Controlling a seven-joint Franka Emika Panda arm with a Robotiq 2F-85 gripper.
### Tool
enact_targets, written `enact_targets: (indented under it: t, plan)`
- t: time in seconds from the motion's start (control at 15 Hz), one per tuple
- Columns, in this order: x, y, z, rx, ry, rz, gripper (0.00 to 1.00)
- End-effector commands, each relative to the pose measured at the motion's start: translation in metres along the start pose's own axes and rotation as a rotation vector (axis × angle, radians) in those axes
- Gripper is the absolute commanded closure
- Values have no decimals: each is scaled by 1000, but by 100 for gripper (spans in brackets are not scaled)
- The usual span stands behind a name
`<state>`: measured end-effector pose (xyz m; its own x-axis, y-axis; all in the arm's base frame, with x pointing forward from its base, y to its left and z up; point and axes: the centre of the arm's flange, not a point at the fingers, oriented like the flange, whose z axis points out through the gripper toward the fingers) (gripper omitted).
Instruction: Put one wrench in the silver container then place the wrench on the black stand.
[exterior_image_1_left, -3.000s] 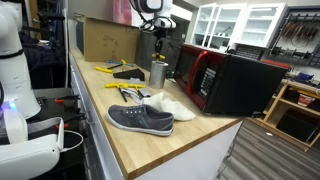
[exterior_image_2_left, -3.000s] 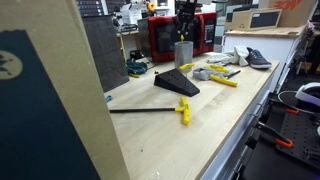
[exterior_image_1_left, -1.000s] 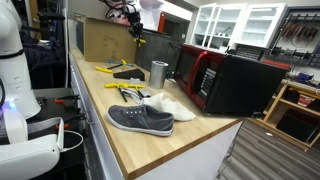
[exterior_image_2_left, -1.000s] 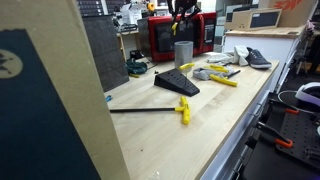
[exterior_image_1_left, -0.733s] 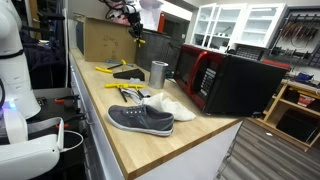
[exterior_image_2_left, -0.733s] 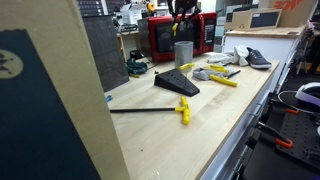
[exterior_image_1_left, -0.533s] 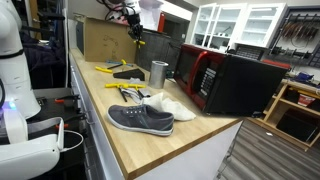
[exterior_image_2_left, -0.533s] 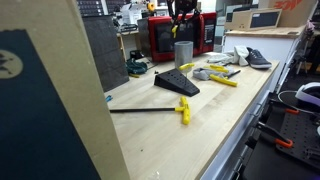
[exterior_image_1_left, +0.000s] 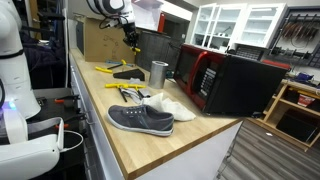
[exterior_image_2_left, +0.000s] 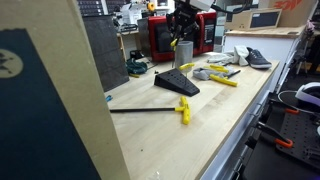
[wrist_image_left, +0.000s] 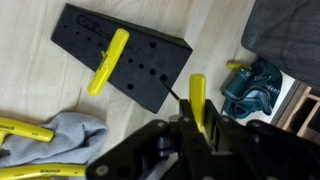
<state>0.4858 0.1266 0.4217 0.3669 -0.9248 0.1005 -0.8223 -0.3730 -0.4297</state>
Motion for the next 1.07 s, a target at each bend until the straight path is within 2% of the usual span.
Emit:
enact_targets:
  t: [0.0, 0.47, 1.0]
  plan:
    - [-13, 5, 9, 11, 19, 70, 96]
    - [-37, 21, 25, -32, 5, 134, 96]
    - [-50, 32, 16, -64, 2, 128, 96]
